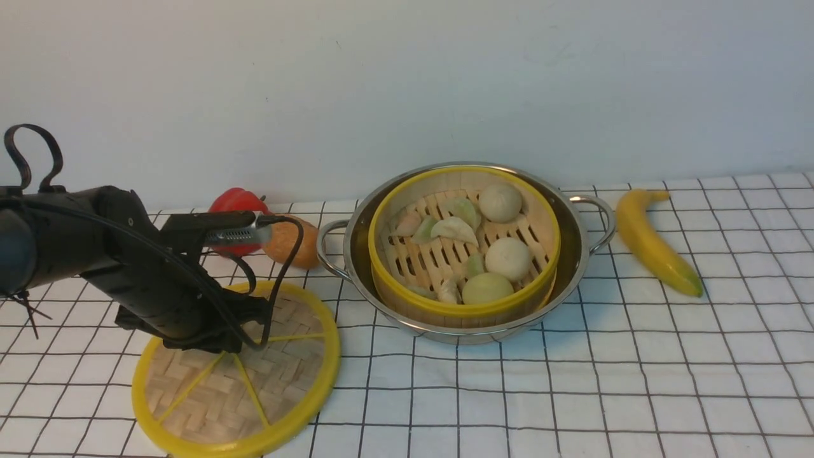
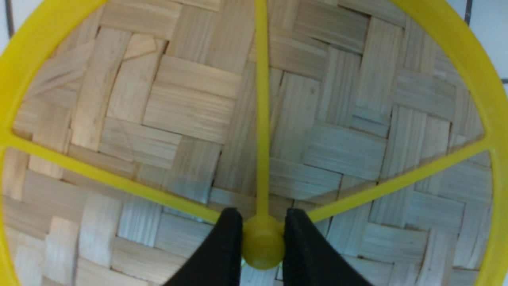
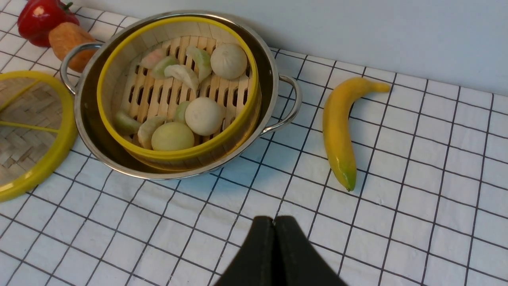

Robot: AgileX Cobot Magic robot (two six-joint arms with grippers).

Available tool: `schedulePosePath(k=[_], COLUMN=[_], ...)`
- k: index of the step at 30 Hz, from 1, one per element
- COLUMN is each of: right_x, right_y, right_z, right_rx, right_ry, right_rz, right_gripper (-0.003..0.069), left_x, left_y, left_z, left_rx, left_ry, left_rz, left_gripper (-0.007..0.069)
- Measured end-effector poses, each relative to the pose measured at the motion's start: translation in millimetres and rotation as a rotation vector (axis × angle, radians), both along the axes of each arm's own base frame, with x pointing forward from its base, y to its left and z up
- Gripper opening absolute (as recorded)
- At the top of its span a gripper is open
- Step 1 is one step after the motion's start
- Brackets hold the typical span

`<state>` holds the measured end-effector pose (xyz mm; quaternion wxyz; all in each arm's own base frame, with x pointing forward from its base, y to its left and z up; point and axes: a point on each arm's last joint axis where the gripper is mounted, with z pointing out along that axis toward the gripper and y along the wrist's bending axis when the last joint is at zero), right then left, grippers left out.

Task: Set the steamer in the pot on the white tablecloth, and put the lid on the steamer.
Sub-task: 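Grasp the bamboo steamer lid lying on the table by its centre knob, then place the yellow bamboo steamer lid onto the steamer in the pot with the left gripper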

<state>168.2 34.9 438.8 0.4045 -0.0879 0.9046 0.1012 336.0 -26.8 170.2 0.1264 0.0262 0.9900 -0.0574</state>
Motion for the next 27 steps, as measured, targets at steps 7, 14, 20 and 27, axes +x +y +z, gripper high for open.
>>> schedulePosePath(k=[7, 14, 20, 27], right_x=[0, 0, 0, -1], right_y=[0, 0, 0, 1], right_z=[0, 0, 0, -1], right_rx=[0.0, 0.0, 0.002, 0.008], right_ry=[0.0, 0.0, 0.003, 0.011], right_rz=[0.0, 0.0, 0.001, 0.006], right_gripper=[-0.0001, 0.0001, 0.0001, 0.0004], left_x=[13, 39, 62, 85], left_y=[9, -45, -118, -185], left_z=[76, 157, 161, 121], left_rx=[0.138, 0.154, 0.102, 0.074], left_ry=[-0.042, -0.257, -0.299, -0.227], left_rz=[-0.028, -0.162, -0.315, -0.47], left_gripper=[0.0123, 0.0123, 0.0123, 0.0123])
